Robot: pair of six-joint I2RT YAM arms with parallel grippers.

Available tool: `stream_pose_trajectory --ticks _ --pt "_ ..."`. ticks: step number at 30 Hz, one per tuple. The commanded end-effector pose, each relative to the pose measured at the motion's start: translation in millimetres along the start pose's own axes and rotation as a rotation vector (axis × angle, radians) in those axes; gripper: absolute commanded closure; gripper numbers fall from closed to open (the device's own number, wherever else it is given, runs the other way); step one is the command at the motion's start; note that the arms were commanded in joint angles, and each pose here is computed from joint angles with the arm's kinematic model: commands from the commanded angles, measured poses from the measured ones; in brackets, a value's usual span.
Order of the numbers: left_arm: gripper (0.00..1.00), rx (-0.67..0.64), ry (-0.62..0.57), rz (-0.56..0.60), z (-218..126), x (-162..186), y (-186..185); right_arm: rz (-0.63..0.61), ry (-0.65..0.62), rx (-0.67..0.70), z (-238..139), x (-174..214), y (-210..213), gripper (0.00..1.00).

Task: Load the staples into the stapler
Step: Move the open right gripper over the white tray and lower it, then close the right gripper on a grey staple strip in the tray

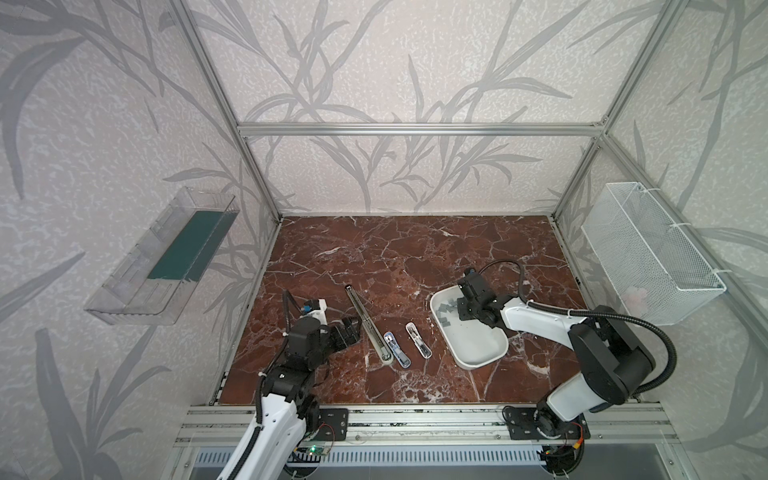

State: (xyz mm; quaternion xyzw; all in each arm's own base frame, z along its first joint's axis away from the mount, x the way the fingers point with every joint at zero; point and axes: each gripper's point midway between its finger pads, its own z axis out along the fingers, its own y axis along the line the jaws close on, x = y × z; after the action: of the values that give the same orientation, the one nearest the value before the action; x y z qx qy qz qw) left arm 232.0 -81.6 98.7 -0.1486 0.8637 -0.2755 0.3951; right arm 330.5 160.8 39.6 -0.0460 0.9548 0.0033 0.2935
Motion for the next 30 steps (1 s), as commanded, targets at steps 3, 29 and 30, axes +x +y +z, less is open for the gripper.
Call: stream_pose_trajectory --ticks 3,29,30 --pt "0.01 0.003 -0.023 0.016 -3 -9 -6 -0.009 0.035 0.079 2 5 -13 0.82" --pt "0.01 0.006 -0.022 0.016 -3 -9 -6 -0.013 0.072 0.034 9 12 -4 0.72" --pt "0.01 0.006 -0.022 0.014 -3 -9 -6 -0.013 0.071 0.032 9 12 -3 0.71"
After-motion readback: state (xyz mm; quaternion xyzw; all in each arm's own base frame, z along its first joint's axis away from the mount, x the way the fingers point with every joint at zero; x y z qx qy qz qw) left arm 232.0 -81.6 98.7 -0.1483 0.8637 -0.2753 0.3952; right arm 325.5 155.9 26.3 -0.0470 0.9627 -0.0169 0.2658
